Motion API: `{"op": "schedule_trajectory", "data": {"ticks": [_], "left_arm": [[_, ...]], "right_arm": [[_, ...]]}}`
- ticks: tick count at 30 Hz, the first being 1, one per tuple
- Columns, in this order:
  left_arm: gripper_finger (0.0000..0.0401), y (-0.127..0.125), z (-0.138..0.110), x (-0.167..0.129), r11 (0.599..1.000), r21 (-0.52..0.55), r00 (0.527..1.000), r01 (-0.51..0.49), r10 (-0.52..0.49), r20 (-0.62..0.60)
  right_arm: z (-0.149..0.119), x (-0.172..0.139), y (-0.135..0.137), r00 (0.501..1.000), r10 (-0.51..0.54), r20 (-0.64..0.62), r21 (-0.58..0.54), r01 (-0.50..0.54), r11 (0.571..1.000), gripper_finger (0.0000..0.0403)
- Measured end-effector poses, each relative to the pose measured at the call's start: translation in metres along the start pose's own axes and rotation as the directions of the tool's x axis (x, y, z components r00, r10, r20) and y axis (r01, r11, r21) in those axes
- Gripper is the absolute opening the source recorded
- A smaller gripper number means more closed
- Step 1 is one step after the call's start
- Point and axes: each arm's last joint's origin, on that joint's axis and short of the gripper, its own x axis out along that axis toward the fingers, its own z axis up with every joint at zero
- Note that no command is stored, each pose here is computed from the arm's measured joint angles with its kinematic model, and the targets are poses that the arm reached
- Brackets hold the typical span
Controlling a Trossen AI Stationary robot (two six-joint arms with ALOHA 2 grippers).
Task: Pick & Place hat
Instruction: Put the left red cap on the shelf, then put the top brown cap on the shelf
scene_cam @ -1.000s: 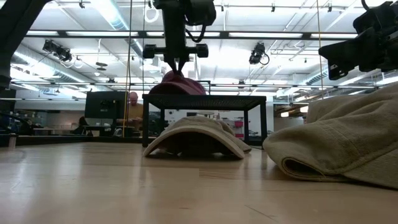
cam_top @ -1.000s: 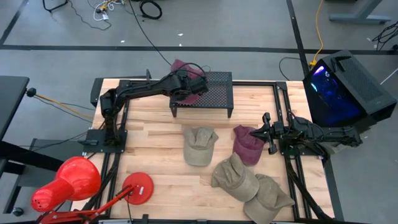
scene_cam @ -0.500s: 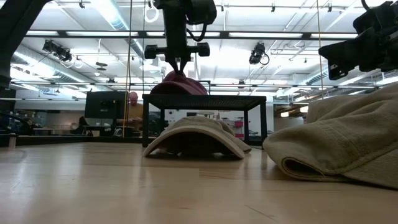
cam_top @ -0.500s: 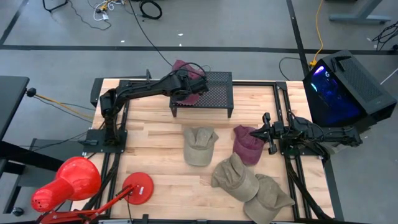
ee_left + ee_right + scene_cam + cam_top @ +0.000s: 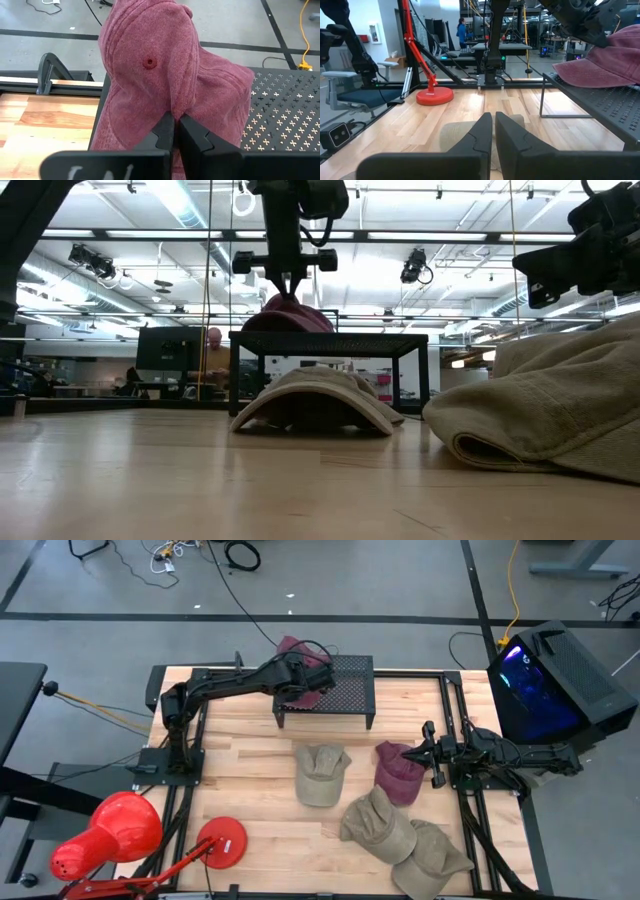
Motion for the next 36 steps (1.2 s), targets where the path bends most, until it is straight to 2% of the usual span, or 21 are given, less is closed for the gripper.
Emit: {"op": "schedule_trajectory", "data": {"ticks": [4,10,17,22,30,36], "left_arm": [[0.0060,0.000,0.000,0.000,0.999,0.043,1.000,0.000,0.000,0.002],[0.0154,0.000,0.000,0.000,0.999,0.050,1.000,0.004,-0.004,-0.006],[0.0238,-0.001,-0.001,-0.002,0.992,0.112,0.995,0.057,-0.047,-0.089],[0.0255,0.003,0.005,-0.011,0.989,0.117,0.990,0.095,-0.082,-0.111],[0.0249,0.013,0.018,-0.040,0.967,0.189,0.983,0.173,-0.157,-0.099],[0.0248,0.012,0.012,-0.061,0.941,0.246,0.971,0.234,-0.213,-0.107]], "right_arm": [[0.000,0.000,0.000,1.000,0.000,0.000,0.000,0.000,1.000,0.0027],[0.000,0.000,0.000,1.000,0.000,0.000,0.000,0.000,1.000,0.0027],[0.000,0.000,0.000,1.000,0.000,0.001,0.000,0.000,1.000,0.0027],[0.000,0.000,0.000,1.000,0.000,0.000,0.000,0.000,1.000,0.0027],[0.000,0.000,0.000,1.000,-0.002,0.001,0.000,0.002,1.000,0.0027],[0.000,0.000,0.000,1.000,-0.003,0.001,0.000,0.003,1.000,0.0027]]}}
